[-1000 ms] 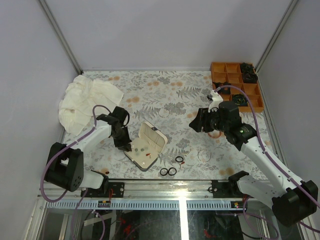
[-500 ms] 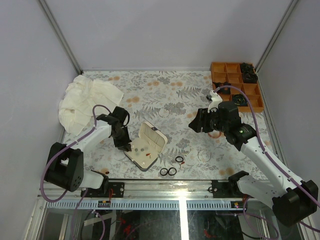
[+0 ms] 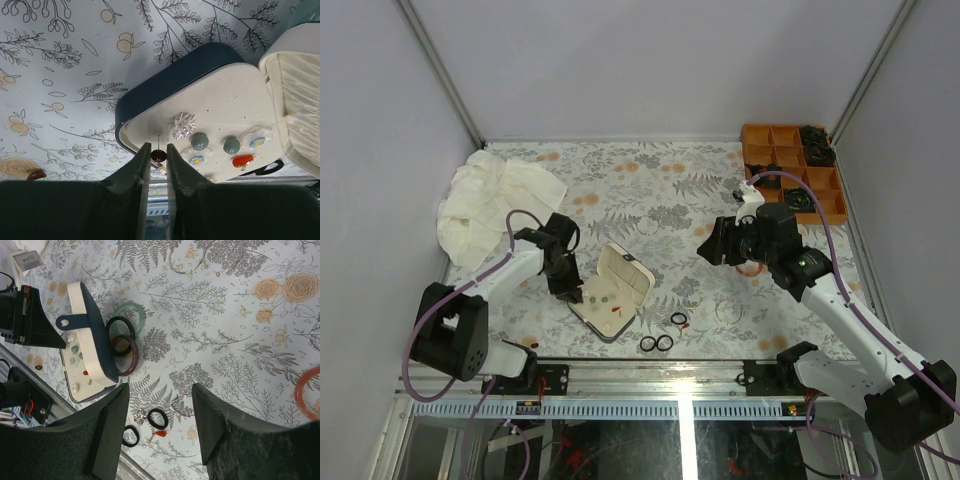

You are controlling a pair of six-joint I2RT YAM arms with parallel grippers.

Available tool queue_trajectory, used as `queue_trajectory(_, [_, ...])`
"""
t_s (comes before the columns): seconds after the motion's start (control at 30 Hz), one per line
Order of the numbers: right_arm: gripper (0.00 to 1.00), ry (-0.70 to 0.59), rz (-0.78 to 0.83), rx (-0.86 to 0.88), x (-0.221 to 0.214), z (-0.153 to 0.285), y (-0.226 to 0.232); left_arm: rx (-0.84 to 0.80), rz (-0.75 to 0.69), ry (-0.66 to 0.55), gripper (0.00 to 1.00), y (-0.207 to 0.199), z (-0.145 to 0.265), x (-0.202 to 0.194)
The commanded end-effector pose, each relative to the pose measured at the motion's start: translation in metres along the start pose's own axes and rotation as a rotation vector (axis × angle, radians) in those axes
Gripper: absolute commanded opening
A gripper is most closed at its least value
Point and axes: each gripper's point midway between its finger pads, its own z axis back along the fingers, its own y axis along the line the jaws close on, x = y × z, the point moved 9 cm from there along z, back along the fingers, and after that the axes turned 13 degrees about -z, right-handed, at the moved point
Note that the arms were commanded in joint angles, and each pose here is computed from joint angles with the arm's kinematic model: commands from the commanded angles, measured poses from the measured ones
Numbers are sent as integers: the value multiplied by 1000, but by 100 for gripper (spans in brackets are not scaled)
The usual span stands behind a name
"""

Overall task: Organize the mixed jewelry
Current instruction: Place the jewelry in the jewelry box.

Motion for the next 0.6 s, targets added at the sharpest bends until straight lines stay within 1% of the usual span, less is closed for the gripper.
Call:
queue_trajectory(0.0, [60,-39,31,36,6,-1,6,25,-12,-10,0,1,-5,5])
queue_trajectory(0.27, [60,-38,34,38,6,-1,6,27,-11,-25,0,1,-4,8])
queue_trajectory(0.57, [60,-37,34,39,6,0,7,26,-11,-13,0,1,-7,9])
